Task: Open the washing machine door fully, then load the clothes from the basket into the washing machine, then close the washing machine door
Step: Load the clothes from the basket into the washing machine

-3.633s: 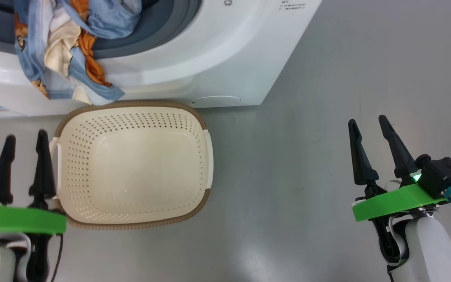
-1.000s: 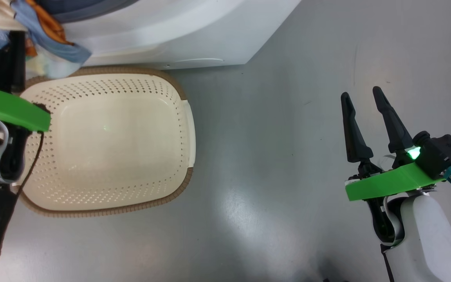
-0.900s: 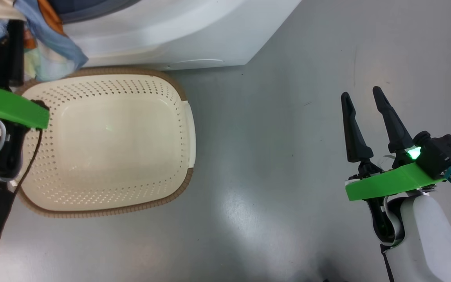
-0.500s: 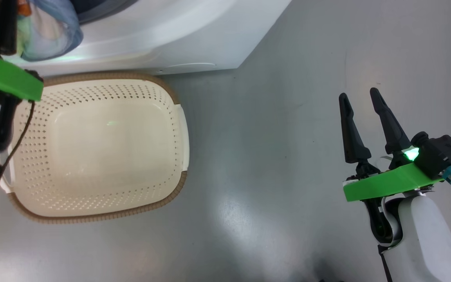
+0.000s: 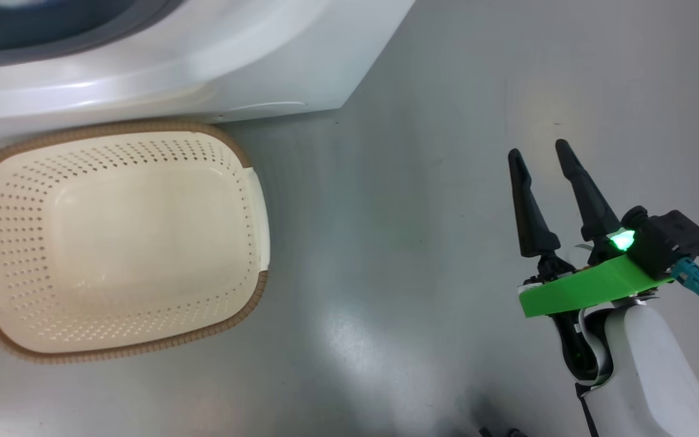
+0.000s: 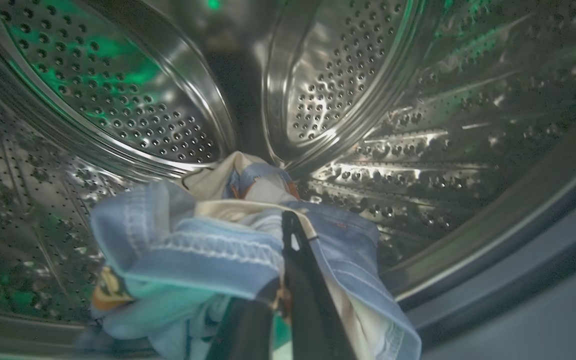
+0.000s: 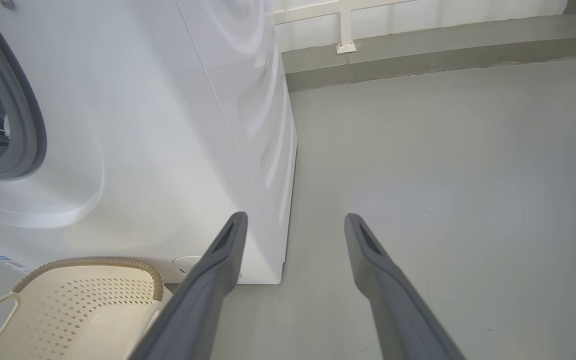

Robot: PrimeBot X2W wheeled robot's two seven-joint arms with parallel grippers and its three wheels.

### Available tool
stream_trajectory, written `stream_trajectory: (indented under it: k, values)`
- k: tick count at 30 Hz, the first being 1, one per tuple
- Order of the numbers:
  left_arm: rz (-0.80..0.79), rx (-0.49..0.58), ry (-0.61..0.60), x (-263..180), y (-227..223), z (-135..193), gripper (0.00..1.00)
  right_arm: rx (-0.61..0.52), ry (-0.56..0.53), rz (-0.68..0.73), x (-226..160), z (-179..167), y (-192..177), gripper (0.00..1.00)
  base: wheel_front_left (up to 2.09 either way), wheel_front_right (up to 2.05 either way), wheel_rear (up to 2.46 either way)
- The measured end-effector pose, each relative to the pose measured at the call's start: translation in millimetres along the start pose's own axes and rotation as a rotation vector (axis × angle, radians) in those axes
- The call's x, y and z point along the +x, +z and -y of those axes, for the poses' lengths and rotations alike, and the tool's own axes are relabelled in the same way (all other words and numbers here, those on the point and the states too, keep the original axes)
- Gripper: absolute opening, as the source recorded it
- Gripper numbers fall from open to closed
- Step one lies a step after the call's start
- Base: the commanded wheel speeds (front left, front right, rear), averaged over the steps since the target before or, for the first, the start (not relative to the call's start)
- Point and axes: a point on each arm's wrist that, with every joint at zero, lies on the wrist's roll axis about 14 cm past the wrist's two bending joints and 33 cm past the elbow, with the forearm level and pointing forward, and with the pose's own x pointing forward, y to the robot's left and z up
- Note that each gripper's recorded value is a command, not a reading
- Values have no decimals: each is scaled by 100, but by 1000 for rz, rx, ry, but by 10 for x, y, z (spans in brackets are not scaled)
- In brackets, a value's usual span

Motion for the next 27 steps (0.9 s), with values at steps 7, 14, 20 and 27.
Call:
stream_trajectory:
  k: [7, 14, 20, 27]
  values:
    - [71, 20, 31, 184, 205, -73, 0, 5, -9, -11, -36, 35, -25, 100, 0, 0, 0]
    - [-51, 38, 24, 149, -222, 19, 0, 7, -14, -6, -61, 53, 9, 100, 0, 0, 0]
    - [-119, 55, 30, 88, -380, -13, 70, 10, -13, -3, -50, 45, 13, 100, 0, 0, 0]
    - [-143, 40, 46, 6, -397, -62, 100, 19, -2, 2, -22, -3, 19, 100, 0, 0, 0]
